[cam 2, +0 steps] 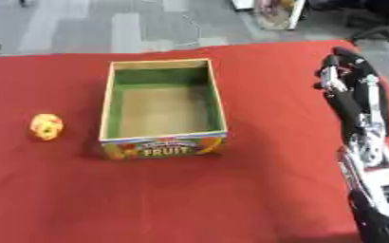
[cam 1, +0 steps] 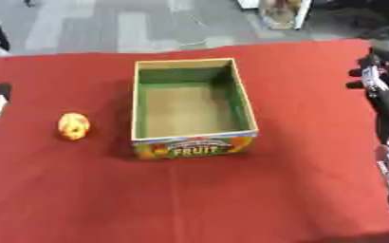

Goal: Pick up objects on the table and place them in the box.

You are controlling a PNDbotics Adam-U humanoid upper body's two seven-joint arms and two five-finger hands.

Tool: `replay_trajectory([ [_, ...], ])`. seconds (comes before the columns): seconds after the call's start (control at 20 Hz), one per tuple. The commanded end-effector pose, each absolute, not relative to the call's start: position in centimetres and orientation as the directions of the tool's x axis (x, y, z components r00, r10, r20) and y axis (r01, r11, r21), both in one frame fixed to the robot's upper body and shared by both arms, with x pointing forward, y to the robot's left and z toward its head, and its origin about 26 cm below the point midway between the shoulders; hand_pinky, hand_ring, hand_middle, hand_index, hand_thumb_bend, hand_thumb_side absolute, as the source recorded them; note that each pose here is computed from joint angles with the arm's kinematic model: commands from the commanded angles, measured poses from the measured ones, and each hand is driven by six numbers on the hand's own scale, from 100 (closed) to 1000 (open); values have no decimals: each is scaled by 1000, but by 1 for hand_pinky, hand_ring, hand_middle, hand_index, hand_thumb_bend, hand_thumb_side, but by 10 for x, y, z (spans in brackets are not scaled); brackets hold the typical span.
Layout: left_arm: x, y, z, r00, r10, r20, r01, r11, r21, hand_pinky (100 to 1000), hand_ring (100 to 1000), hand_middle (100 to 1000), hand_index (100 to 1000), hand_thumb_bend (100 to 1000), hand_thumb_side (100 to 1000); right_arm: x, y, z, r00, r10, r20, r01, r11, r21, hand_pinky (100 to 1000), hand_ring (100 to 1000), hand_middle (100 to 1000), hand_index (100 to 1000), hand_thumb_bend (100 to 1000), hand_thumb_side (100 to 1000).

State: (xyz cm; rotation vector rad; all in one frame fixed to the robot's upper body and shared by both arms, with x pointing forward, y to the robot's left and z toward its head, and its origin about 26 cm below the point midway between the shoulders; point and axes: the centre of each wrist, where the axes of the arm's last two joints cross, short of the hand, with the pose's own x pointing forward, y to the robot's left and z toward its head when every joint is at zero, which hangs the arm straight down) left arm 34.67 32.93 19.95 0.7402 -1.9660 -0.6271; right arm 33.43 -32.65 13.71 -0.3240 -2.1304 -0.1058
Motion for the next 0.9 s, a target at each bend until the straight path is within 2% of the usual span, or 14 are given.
replay_trajectory([
  [0.05,344,339,211,-427,-697,577,-244,703,669,561,562,615,728,333,100,334,-331,148,-540,210,815,277,959,-63,533,623,626,790,135,414],
  [0.4,345,338,211,-437,-684,585,-214,710,671,564,563,616,729,343,100,335,-330,148,-541,211,814,269,961,-71,534,624,627,791,134,411],
  [0.65,350,338,215,-408,-734,542,-192,650,735,575,562,596,707,417,100,335,-329,147,-538,211,816,265,961,-74,534,625,627,791,134,413],
  [0.9,373,330,224,-359,-822,441,-92,502,860,618,602,619,730,531,100,336,-327,147,-536,207,818,252,964,-79,535,625,627,791,133,413],
])
